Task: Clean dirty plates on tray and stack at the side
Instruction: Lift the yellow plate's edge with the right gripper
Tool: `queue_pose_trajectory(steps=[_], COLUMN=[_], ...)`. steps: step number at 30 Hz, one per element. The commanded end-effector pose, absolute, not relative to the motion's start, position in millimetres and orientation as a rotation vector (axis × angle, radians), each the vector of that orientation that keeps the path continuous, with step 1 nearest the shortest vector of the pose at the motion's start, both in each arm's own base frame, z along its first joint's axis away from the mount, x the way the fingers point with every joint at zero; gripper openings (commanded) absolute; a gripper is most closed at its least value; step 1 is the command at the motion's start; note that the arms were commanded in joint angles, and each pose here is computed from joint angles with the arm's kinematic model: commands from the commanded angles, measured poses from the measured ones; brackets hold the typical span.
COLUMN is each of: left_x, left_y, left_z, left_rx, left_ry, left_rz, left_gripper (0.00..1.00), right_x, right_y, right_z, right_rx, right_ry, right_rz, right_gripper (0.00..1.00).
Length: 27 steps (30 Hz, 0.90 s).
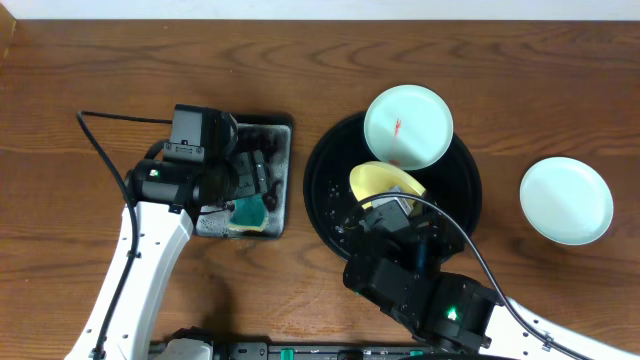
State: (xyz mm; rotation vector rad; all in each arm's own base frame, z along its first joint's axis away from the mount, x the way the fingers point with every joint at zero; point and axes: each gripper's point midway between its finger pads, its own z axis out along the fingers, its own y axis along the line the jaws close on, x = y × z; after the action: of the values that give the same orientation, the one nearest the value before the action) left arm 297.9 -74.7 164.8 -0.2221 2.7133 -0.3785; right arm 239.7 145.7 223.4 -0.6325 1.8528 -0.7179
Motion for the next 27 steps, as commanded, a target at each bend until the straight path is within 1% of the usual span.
queue_pose_trajectory(steps=[1, 27], left_x=[299.8, 299.9], left_y=[-74.8, -74.9], left_z=[169.1, 169.1], left_rx=[-0.209, -0.209], left_ry=[2.703, 2.703], left_rz=[-0.383, -0.383], left_gripper=[0.83, 0.83], right_x=[240.1, 240.2], right_y=[145.1, 145.3], right_z=[240.0, 240.4], right_rx=[-0.609, -0.609], right_ry=[1.814, 1.813], right_rz=[-0.737, -0.737], right_gripper=[0.01, 0.01])
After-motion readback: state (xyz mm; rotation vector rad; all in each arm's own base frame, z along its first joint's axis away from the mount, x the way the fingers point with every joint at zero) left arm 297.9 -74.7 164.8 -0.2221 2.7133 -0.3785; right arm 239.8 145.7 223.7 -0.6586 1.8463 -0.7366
